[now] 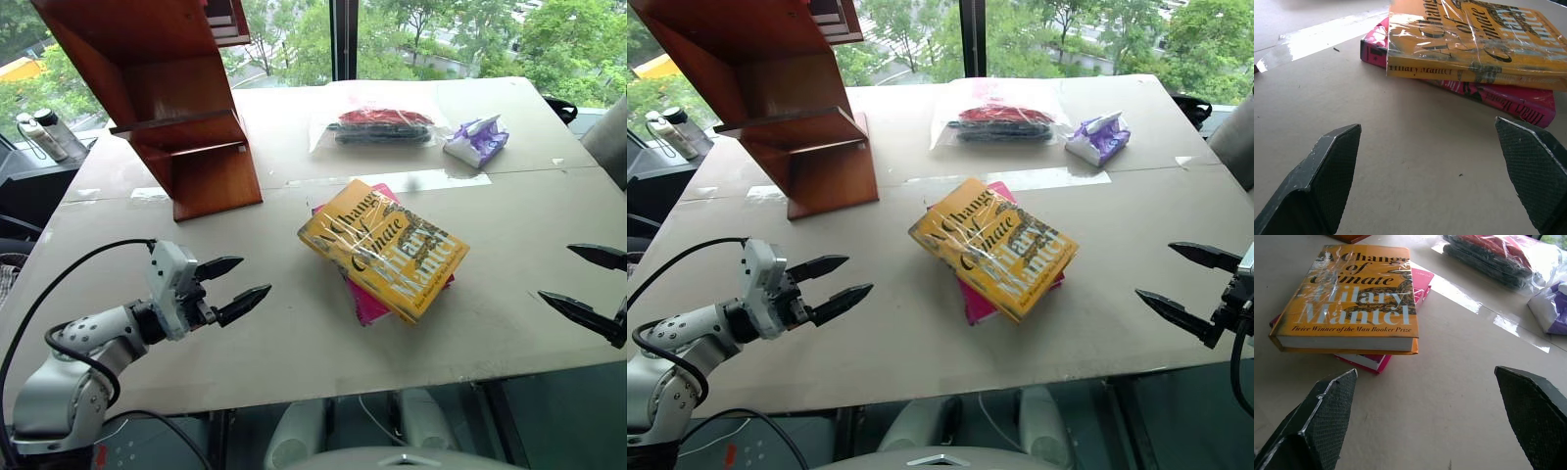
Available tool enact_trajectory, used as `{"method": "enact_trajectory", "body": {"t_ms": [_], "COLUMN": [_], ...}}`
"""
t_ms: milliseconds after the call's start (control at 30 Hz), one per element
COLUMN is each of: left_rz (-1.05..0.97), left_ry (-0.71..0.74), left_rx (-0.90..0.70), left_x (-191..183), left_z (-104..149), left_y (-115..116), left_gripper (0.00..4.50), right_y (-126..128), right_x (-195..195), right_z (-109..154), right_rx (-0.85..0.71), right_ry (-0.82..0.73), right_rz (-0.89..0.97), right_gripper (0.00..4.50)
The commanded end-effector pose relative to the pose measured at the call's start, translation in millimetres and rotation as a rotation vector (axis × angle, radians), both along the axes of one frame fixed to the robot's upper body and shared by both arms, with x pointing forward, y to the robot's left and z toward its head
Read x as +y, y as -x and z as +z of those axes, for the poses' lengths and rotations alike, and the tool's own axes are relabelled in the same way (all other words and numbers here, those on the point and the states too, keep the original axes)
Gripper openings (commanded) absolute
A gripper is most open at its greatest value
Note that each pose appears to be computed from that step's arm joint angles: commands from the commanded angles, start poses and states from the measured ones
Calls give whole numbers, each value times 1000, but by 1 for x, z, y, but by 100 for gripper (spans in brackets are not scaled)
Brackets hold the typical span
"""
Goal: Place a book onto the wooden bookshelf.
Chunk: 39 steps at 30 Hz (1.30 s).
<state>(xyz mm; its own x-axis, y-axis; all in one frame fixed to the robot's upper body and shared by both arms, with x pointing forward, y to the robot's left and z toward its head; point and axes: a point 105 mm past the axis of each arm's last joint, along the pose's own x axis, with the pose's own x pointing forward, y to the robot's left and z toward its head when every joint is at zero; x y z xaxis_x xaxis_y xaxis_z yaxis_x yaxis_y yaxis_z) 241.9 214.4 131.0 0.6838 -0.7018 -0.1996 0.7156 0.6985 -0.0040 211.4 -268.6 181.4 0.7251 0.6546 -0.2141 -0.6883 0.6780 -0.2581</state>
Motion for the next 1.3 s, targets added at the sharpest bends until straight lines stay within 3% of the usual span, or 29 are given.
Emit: {"method": "enact_trajectory", "body": {"t_ms": [33, 200, 400, 500, 667, 833, 967, 1300], "left_rz": [-3, -58, -164, -246, -265, -256, -237, -191], "left_ry": [-7, 5, 18, -12, 9, 5, -5, 17], "left_rx": [-42, -79, -204, -195, -181, -168, -145, -112], "left_x": [1, -10, -22, -25, -25, -27, -24, -30], "left_z": [9, 14, 30, 28, 34, 34, 31, 18], "left_y": [-2, -3, 11, 25, 38, 50, 57, 59], "left_gripper": [450, 450, 450, 450, 450, 450, 450, 450], "right_y": [-6, -27, -52, -80, -122, -147, -150, -133], "right_x": [5, 17, 54, 72, 97, 107, 107, 138], "right_z": [11, 21, 20, 30, 41, 17, 2, -13], "right_rx": [-71, -130, 10, 21, 60, 52, 97, 155], "right_ry": [15, 9, 147, 145, 174, 393, 454, 426], "right_rz": [-14, -83, -36, -73, -161, -121, -60, 96], "right_gripper": [447, 447, 447, 447, 234, 25, 12, 12]}}
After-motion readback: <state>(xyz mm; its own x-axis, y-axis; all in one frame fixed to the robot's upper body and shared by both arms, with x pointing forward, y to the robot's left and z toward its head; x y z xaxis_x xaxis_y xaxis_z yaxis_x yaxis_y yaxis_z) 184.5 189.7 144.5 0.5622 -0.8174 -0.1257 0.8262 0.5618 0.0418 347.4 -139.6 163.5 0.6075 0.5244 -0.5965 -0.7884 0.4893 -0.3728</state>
